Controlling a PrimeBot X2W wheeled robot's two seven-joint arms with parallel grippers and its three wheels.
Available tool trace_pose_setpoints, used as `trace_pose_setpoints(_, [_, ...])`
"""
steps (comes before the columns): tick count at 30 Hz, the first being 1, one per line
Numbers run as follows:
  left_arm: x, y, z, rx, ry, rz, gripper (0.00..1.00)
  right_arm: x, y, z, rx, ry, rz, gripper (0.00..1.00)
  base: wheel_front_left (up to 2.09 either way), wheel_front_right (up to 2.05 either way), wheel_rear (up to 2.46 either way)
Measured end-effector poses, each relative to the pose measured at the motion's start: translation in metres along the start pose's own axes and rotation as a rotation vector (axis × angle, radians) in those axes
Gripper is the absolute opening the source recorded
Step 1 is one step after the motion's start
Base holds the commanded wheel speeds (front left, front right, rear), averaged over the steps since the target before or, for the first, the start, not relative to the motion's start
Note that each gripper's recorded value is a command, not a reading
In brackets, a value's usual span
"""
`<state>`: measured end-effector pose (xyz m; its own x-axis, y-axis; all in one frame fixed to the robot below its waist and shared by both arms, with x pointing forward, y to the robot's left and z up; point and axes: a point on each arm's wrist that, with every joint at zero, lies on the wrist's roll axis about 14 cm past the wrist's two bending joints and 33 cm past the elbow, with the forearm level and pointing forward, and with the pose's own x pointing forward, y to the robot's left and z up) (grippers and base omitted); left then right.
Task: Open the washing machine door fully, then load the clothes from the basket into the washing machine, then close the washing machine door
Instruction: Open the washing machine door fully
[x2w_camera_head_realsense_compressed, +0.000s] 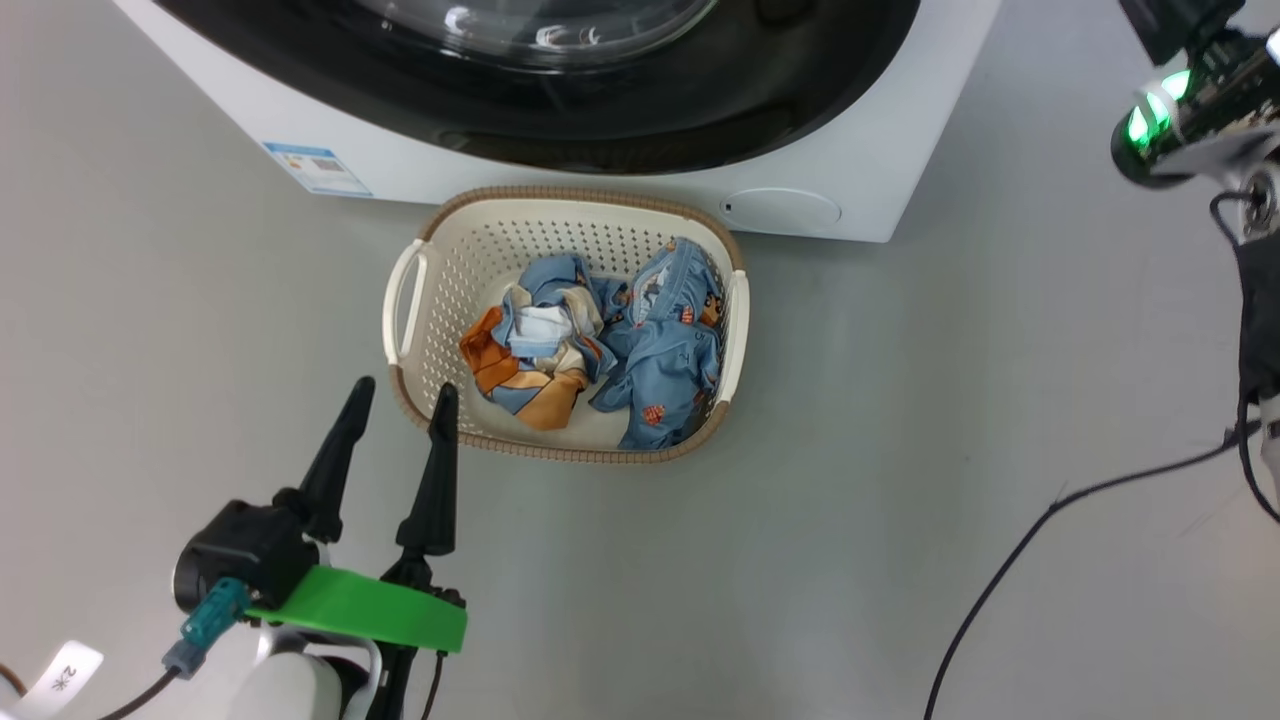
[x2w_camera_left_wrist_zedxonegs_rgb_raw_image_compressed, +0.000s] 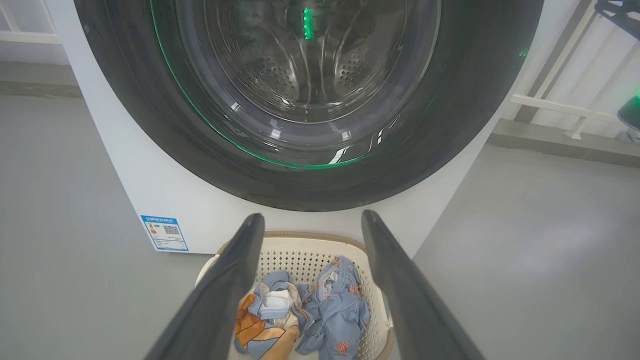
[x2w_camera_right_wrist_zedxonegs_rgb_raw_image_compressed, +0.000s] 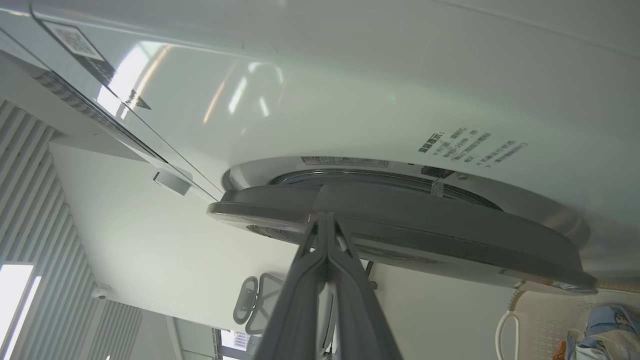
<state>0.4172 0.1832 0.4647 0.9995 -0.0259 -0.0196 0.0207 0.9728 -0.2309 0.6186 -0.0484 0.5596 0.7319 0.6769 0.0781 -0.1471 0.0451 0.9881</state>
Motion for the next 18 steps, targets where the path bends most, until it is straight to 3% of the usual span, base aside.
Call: trace_pose_setpoints(18, [0.006, 0.004, -0.009, -0.013, 0.023, 0.009, 1.00, 0.053, -0.002, -0.007, -0.021, 0.119, 0.017, 0.00, 0.00, 0.00, 0.00])
